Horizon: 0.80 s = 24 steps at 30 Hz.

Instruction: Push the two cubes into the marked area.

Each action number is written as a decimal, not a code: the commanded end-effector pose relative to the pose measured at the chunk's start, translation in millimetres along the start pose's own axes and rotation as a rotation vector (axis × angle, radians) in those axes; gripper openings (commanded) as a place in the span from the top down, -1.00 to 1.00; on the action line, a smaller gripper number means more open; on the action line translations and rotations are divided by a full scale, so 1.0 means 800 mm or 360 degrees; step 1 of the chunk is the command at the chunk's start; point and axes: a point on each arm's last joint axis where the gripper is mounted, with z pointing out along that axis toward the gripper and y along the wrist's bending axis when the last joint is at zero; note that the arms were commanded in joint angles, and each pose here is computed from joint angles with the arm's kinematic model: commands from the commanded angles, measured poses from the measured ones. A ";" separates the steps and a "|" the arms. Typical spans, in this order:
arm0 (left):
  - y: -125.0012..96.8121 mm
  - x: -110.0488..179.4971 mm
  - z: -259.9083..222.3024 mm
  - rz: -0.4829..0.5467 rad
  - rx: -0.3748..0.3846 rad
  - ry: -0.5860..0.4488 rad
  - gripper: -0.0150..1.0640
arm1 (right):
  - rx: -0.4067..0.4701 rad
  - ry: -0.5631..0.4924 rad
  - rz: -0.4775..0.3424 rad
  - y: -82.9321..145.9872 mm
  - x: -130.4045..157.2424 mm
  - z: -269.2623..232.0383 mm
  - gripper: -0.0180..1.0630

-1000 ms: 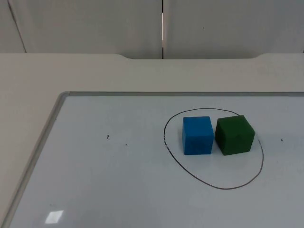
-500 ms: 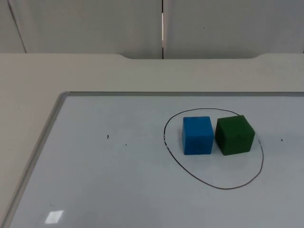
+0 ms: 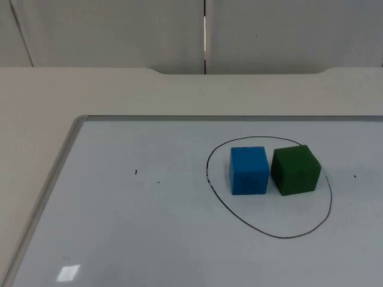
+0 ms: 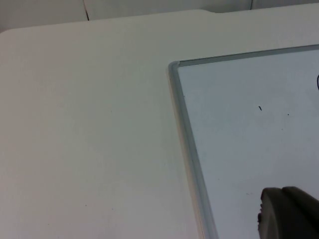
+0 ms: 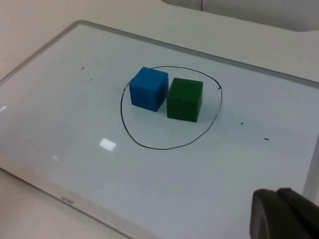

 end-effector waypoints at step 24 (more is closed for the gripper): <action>-0.001 0.001 0.001 -0.0011 0.0005 -0.0004 -0.27 | 0.0016 -0.0005 0.0008 -0.001 0.001 0.000 -0.36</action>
